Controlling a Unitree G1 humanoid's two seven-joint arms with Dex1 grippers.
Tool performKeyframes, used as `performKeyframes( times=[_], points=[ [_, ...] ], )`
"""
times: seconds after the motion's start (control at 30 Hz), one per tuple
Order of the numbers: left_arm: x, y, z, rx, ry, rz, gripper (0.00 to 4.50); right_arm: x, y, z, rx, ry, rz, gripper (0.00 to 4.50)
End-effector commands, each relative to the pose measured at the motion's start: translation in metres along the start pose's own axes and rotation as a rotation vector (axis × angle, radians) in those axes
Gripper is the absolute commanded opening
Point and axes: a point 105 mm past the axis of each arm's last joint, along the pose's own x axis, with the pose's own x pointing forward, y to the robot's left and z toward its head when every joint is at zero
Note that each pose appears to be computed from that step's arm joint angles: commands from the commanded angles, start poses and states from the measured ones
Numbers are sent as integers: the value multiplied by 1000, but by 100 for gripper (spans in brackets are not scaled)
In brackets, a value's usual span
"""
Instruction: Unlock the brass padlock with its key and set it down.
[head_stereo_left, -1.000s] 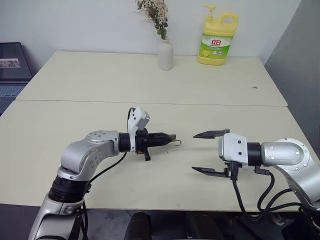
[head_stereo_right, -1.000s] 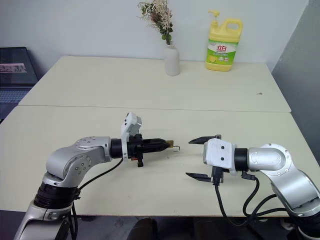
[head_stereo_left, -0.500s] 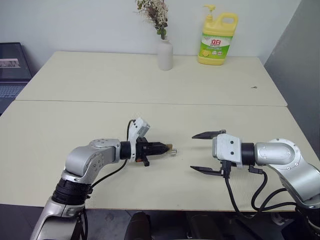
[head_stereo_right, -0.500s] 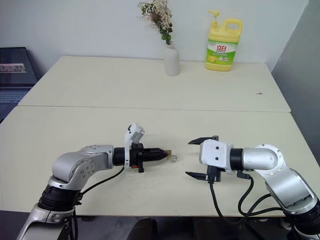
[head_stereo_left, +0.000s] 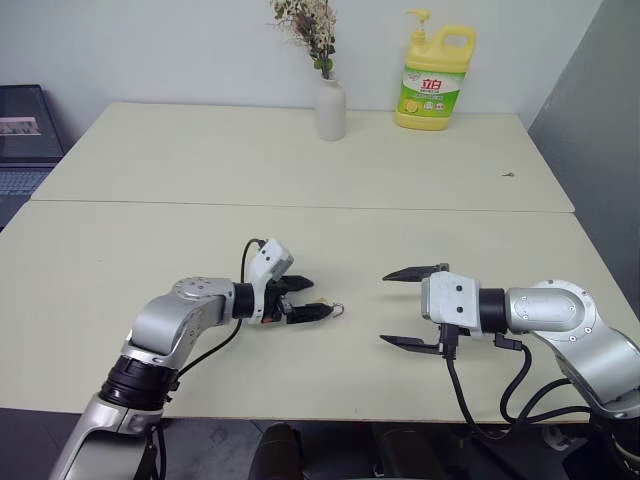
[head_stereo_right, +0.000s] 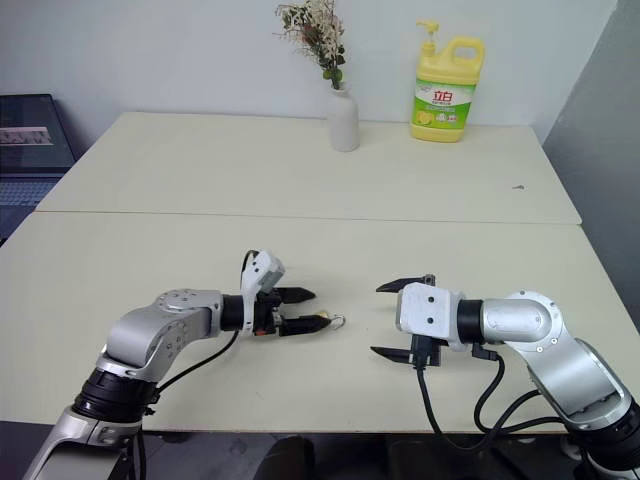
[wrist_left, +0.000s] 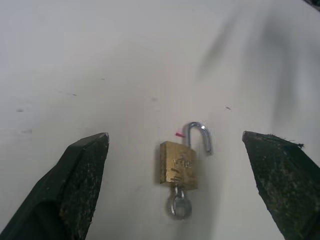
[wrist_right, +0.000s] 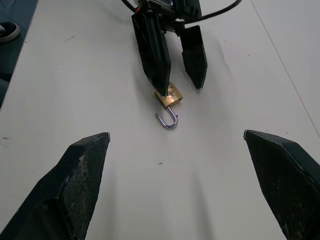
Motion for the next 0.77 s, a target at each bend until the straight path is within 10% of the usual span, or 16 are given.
performKeyframes(
  times=[0.03, 0.77],
  points=[
    [-29, -5, 29, 254, -54, 17, 448, -2, 0, 3, -19, -6, -12, 450],
    [-86, -18, 22, 476, 46, 79, 448, -2, -6, -10, 84, -22, -4, 450]
  ],
)
